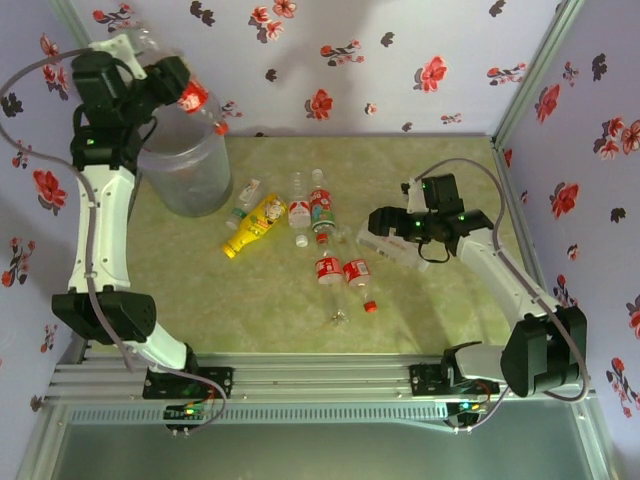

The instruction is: Put the plastic bottles in the bin

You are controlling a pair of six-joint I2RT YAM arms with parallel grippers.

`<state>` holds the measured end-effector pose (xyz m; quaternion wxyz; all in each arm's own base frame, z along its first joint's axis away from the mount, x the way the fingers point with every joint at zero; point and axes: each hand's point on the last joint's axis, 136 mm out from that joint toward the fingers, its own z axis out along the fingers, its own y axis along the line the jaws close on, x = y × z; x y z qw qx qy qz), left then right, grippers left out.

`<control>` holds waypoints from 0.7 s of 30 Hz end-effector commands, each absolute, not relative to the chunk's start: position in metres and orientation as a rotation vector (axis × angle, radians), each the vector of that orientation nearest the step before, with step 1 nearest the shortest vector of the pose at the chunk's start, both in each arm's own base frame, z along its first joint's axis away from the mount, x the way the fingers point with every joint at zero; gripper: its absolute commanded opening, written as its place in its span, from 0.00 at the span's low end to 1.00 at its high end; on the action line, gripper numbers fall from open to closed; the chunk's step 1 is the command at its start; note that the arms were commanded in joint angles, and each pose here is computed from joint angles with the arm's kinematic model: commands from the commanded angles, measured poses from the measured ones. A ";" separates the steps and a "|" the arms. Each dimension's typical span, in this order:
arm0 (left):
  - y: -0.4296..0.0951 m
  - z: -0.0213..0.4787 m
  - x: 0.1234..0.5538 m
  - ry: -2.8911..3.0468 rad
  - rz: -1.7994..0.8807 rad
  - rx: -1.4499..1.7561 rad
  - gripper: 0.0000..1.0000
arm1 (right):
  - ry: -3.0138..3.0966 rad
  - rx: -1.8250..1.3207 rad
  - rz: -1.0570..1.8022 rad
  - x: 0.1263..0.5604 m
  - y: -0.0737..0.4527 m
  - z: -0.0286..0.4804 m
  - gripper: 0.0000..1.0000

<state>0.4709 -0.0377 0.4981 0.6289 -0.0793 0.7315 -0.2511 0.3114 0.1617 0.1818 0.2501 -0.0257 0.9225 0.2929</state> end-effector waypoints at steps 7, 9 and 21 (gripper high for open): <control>0.081 0.495 0.491 1.530 -0.315 -0.475 0.19 | 2.476 -0.049 0.718 0.310 0.147 0.193 0.91; 0.097 0.486 0.499 1.524 -0.296 -0.521 0.16 | 2.484 -0.049 0.707 0.308 0.145 0.191 0.91; 0.082 0.383 0.561 1.770 -0.298 -0.509 0.10 | 2.507 -0.043 0.672 0.310 0.142 0.184 0.91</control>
